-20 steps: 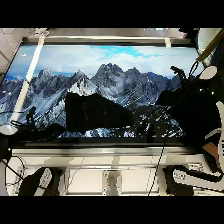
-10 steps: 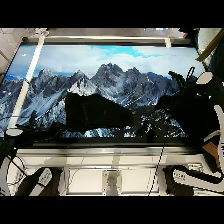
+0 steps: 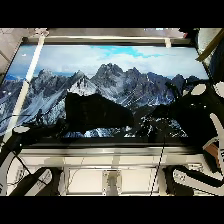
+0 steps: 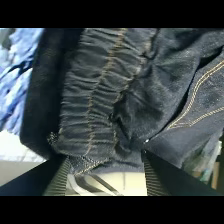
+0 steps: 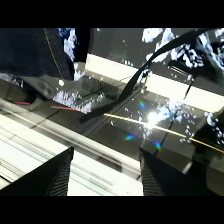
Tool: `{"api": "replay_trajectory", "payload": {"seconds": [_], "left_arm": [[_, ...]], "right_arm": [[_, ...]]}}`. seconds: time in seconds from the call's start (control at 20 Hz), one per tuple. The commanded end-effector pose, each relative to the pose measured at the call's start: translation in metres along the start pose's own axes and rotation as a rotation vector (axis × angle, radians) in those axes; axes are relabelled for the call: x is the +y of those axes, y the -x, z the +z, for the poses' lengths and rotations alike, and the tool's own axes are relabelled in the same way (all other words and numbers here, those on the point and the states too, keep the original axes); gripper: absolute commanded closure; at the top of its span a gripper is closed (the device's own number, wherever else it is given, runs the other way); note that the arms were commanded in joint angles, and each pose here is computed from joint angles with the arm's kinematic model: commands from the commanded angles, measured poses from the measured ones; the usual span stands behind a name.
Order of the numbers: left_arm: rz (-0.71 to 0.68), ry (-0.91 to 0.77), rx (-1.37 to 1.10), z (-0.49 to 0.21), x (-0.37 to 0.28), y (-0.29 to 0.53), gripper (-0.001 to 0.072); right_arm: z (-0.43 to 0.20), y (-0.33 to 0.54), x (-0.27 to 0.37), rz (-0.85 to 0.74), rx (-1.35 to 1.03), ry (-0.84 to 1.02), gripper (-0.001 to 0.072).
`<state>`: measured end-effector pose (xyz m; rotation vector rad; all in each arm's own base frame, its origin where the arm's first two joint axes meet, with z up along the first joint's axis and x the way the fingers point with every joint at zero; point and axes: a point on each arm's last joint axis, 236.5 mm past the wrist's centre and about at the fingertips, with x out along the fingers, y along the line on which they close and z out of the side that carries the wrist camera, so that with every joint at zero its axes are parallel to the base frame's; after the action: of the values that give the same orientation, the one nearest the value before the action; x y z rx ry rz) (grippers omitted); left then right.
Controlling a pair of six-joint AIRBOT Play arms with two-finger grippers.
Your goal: Fold the clothes and pants, and hang the long-sleeved shirts on hangers.
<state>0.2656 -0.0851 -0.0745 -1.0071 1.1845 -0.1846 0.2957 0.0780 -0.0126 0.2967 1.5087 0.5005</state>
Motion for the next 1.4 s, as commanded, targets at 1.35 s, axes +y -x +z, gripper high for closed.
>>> {"api": "replay_trajectory", "payload": {"seconds": [1.35], "left_arm": [[-0.014, 0.209, -0.231, -0.011, -0.002, -0.006, 0.0216]], "right_arm": [[0.025, 0.020, 0.010, -0.025, -0.183, 0.065, 0.0246]]}}
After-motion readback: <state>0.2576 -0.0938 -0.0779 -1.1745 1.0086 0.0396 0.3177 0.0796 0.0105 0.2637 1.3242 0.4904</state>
